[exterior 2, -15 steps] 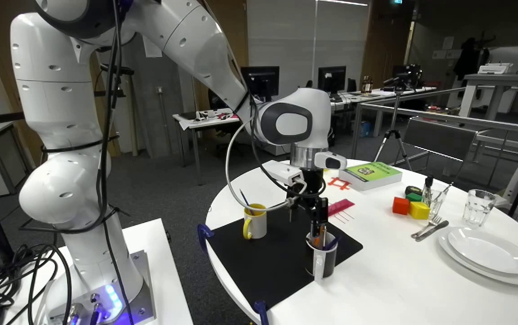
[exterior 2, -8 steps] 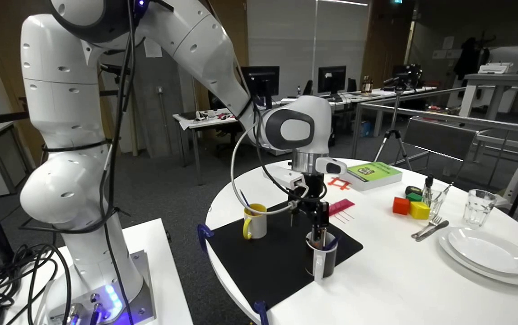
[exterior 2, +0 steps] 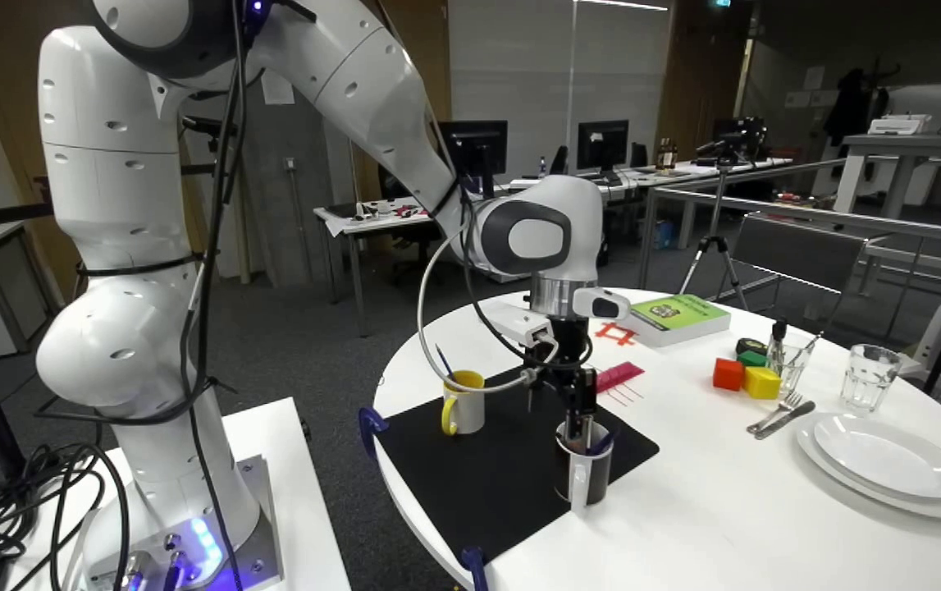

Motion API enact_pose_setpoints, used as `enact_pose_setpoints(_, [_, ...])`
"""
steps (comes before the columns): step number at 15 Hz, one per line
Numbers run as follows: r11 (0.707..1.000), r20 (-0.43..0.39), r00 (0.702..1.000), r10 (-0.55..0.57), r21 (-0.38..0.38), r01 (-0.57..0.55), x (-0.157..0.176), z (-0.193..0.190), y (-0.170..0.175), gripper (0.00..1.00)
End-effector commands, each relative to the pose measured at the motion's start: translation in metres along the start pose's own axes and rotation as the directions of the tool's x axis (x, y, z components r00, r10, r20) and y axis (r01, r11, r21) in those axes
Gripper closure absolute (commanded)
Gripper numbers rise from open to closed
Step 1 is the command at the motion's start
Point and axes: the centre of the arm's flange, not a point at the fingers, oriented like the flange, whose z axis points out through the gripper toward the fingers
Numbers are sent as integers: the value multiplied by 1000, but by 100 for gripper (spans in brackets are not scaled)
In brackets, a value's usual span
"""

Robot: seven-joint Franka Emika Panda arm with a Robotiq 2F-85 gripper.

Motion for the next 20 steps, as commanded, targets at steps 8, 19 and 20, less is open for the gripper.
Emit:
enact_pose_setpoints(8, [984,-66,992,107,151,-96,32,-5,5,0])
enact_pose_setpoints(19, [987,36,999,21,161,-27,72,15,0,0])
enact_pose_setpoints(20, [986,48,999,13,163,-20,73,15,0,0])
